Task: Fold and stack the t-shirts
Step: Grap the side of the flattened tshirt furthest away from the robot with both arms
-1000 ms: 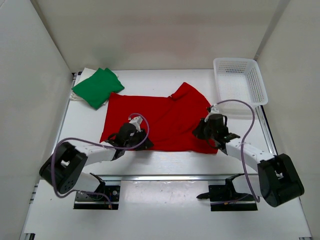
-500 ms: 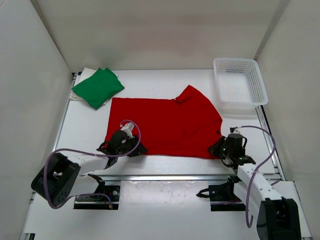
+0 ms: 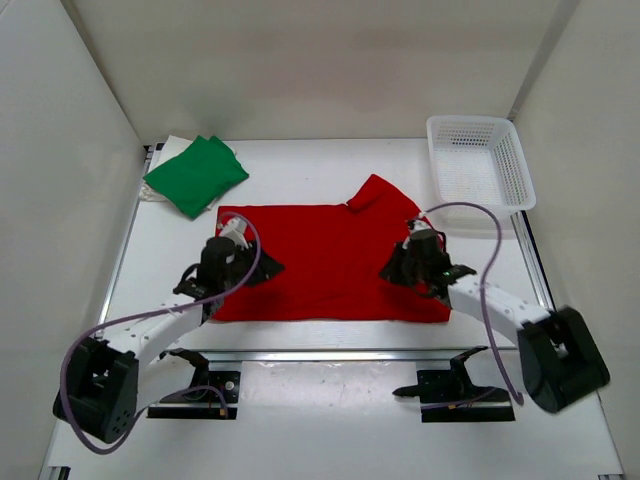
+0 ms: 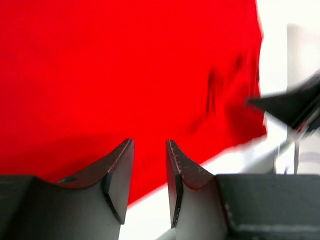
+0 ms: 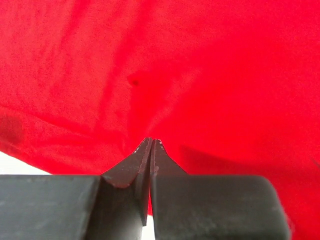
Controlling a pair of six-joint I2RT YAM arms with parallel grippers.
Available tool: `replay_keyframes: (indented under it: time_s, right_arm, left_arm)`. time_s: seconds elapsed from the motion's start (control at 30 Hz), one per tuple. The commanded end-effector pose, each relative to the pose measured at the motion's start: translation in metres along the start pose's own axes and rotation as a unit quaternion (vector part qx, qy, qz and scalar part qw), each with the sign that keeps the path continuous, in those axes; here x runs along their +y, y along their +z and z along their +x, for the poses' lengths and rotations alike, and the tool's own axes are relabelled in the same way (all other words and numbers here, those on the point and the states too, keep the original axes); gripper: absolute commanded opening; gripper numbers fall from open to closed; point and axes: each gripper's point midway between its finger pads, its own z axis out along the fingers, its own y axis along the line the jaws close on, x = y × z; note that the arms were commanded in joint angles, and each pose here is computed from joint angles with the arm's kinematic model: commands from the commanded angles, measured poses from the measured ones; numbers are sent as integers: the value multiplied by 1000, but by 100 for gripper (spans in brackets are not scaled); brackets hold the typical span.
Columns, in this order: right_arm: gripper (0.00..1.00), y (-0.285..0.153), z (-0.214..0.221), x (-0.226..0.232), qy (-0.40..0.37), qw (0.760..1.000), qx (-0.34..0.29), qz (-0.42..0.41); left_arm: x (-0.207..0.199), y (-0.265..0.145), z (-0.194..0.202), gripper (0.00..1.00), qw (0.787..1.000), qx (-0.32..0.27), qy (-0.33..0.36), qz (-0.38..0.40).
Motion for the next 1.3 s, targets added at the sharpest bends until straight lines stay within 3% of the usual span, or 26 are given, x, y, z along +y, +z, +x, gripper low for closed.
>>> replay_keyframes:
  time_s: [0.0,0.3,0.4,0.47,0.57,0.67,0.73,0.77,0.93,1.07,1.27]
  right_arm:
    - [0,31,-23,25,-47,998,-22,-25]
    - [0,79,-29,54,-76,995,14,-55]
    - [0,81,-31,55,-72,996,15,-56]
    - [4,75,-37,56,-72,995,2,-62]
    - [18,57,-50,55,-74,995,-27,-62]
    - [31,38,-60,60,-78,993,-56,-75]
    - [37,30,-57,62,-81,991,-62,-81]
    - [39,27,-58,65,-80,991,-64,-88]
    - [38,22,-41,68,-88,988,-50,-115]
    - [36,18,-39,76,-94,985,-50,-135]
    - [36,21,-35,81,-99,984,-42,-144]
  left_arm:
    - [8,1,-45,43,999,-34,3,-14]
    - [39,13,-114,42,993,-94,-44,-49]
    - [70,14,-147,42,985,-129,-60,-102]
    - [98,8,-171,39,972,-161,-72,-158]
    - [129,6,-210,36,957,-196,-75,-201]
    - [160,15,-241,34,950,-180,-69,-246]
    - [186,29,-236,35,944,-134,-73,-291]
    - [184,31,-258,34,944,-142,-57,-293]
    - [211,67,-254,40,943,-62,-41,-323]
    - [218,77,-259,46,938,-44,-24,-342]
    - [222,85,-247,41,937,-27,-18,-348]
